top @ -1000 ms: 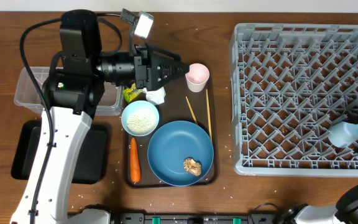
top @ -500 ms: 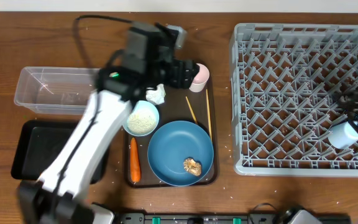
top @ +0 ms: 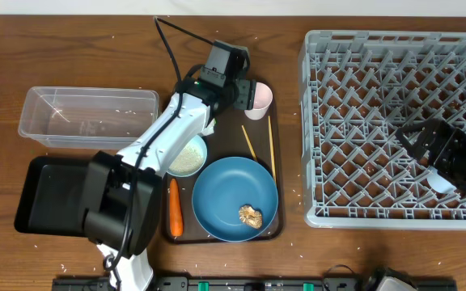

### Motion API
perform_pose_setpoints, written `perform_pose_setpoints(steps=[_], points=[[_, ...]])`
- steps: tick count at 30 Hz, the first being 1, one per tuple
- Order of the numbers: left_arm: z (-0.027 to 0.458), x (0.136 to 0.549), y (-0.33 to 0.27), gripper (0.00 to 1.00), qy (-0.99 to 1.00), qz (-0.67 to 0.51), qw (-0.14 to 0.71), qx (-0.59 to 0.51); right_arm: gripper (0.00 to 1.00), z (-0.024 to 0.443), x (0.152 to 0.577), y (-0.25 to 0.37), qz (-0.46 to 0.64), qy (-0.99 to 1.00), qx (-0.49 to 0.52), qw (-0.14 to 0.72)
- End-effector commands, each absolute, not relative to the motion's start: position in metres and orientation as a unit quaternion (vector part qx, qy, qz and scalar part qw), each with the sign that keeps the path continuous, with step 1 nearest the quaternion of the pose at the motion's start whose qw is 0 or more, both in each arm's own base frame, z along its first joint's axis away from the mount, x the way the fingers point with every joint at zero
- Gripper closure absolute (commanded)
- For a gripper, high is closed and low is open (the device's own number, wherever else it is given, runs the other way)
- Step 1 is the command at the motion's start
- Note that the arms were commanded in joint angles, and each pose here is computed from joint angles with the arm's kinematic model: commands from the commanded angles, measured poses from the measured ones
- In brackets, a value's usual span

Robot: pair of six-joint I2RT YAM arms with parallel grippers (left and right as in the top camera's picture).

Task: Sort waste into correct bins and load items into the dishwasher rack
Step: 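Grasp the pink cup with the left gripper and lift it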

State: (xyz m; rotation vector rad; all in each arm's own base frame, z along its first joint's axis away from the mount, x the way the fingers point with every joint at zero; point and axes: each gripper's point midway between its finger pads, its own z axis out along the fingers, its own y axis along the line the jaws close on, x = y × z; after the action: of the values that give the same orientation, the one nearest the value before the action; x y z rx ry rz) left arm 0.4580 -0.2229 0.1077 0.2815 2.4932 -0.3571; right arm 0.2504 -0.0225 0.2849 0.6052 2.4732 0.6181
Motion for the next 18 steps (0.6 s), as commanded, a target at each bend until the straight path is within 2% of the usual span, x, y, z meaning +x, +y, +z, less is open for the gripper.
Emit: perform_pose_setpoints(steps=[1,2,6,10,13,18], points=[[0.084,0.464,-0.219,0.30,0.948,-0.122,0.284,0.076,0.12,0.280,0.250,-0.023,0.218,0.917,0.216,0.253],[0.078,0.463,-0.219,0.30,0.950,-0.124,0.277,0.071,0.12,0.280,0.249,-0.023,0.218,0.918,0.217,0.252],[0.060,0.462,-0.219,0.43,0.955,-0.120,0.262,0.067,0.12,0.274,0.248,-0.022,0.220,0.919,0.219,0.244],[0.058,0.462,-0.219,0.60,0.956,-0.120,0.259,0.063,0.13,0.269,0.247,-0.021,0.222,0.920,0.222,0.235],[0.062,0.460,-0.223,0.75,0.955,-0.134,0.257,0.061,0.13,0.267,0.246,-0.021,0.223,0.920,0.222,0.232],[0.092,0.454,-0.232,0.92,0.946,-0.178,0.262,0.071,0.13,0.266,0.246,-0.023,0.217,0.922,0.224,0.232]])
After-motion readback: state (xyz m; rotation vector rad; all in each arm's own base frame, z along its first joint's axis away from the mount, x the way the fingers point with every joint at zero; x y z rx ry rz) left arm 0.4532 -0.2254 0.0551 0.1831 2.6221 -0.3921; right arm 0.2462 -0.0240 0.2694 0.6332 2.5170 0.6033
